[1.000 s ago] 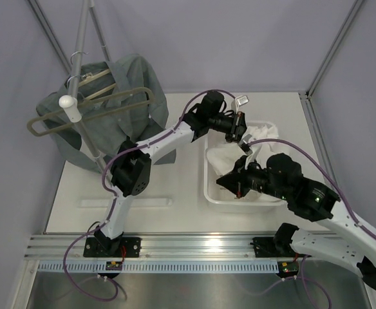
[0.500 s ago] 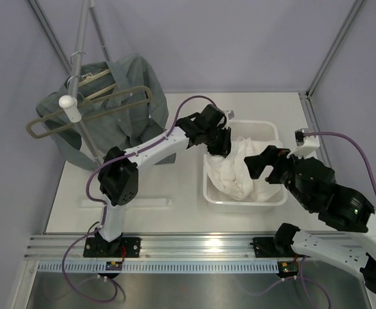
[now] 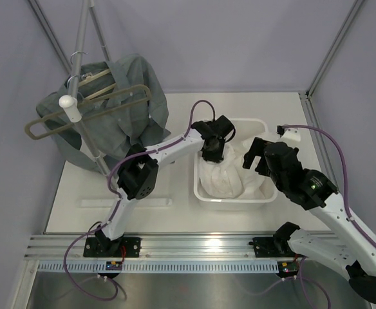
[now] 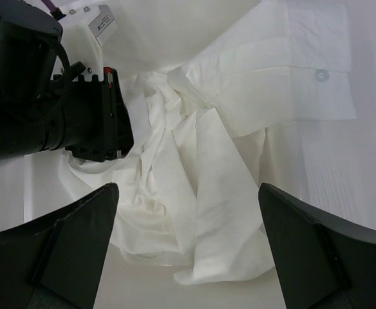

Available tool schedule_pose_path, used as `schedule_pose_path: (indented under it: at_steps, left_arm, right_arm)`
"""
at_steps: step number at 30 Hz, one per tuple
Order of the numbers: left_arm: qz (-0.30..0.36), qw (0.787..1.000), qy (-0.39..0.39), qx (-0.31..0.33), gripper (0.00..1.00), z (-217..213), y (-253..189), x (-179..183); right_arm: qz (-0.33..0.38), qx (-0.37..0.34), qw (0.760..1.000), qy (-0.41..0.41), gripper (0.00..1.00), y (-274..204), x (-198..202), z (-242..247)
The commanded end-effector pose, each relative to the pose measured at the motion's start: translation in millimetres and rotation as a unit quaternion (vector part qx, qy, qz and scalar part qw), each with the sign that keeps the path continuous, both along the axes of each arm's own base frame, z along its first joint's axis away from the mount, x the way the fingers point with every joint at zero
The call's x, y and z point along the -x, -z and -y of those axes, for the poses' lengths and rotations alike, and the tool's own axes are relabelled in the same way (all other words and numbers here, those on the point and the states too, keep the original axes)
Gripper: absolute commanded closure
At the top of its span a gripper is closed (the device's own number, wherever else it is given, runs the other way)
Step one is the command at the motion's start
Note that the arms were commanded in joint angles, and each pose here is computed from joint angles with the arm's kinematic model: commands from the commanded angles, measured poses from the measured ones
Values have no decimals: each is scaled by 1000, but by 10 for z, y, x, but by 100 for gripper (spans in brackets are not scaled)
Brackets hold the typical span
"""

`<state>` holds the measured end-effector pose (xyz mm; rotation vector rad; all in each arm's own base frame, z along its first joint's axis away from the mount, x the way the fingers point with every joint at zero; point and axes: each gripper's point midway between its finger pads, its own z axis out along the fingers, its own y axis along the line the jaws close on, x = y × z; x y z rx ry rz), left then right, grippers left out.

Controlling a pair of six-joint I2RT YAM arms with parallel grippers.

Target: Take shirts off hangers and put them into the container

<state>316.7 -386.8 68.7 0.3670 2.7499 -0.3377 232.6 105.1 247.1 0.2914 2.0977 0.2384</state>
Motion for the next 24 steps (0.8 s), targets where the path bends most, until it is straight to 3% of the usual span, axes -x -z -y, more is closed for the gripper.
schedule_pose_path:
  at_steps: [1, 2, 8, 17, 20, 24]
  left_arm:
    - [31, 992, -33, -119, 96, -409, 209, -226]
    - [40, 992, -32, -118, 100, -359, 150, -299]
    - [26, 984, -22, -174, 100, -415, 527, -347]
    - [-12, 988, -1, -156, 100, -283, 850, -201]
    - [-15, 990, -2, -141, 90, -314, 850, -134]
    - [-12, 991, 0, -130, 89, -334, 783, -109]
  right_arm:
    - [37, -19, 999, 4, 3, -204, -64, 0]
    - [44, -24, 999, 5, 3, -239, -49, 15]
    - [94, -25, 995, 33, 3, -494, 51, 269]
    - [42, 10, 997, 58, 7, -175, -223, 195]
    - [27, 11, 997, 66, 7, -88, -371, 233]
    - [21, -5, 995, 94, 9, -37, -572, 465]
